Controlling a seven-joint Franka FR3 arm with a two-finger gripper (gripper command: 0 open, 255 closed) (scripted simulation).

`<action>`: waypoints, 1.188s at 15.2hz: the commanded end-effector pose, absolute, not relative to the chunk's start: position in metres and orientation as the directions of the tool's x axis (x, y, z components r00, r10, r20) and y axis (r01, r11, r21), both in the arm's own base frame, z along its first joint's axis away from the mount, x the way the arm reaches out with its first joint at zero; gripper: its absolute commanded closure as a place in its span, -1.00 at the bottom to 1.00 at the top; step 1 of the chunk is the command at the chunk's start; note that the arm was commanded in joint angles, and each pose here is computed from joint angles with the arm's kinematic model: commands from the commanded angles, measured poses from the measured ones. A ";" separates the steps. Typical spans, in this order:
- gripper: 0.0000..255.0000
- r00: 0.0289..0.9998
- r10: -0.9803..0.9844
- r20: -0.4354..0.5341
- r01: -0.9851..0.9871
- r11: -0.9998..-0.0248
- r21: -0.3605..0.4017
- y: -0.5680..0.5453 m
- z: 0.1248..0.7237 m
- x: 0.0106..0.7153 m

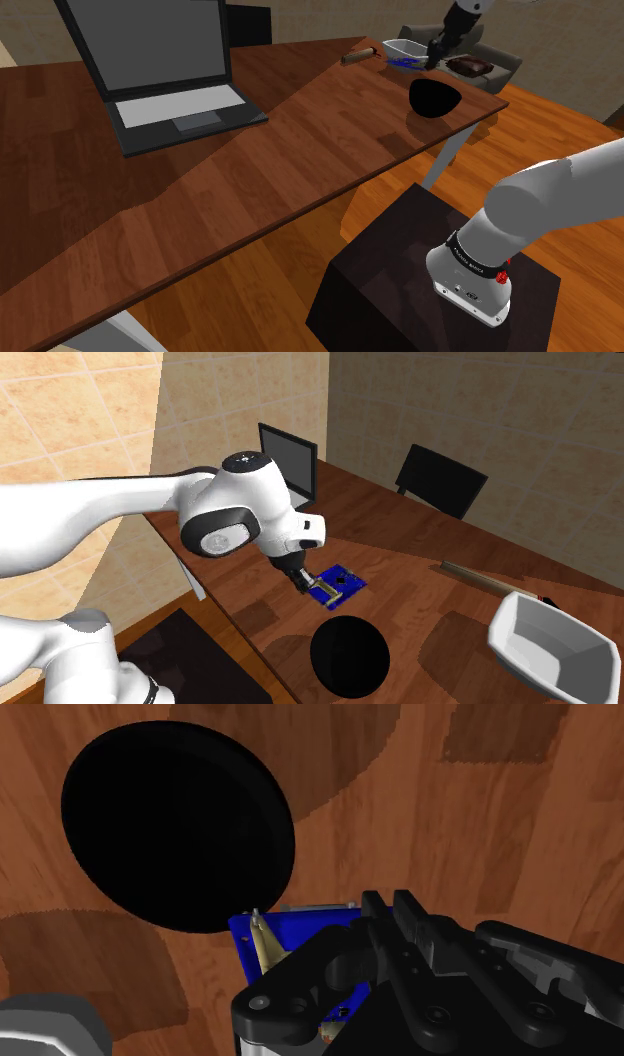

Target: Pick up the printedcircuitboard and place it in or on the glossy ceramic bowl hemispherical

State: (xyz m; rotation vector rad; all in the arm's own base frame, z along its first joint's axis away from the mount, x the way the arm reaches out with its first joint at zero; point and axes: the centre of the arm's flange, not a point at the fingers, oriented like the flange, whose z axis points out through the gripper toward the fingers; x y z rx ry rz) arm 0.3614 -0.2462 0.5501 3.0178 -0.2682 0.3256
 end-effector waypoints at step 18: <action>1.00 0.962 -0.162 0.219 -0.183 -0.980 0.075 -0.350 0.514 0.280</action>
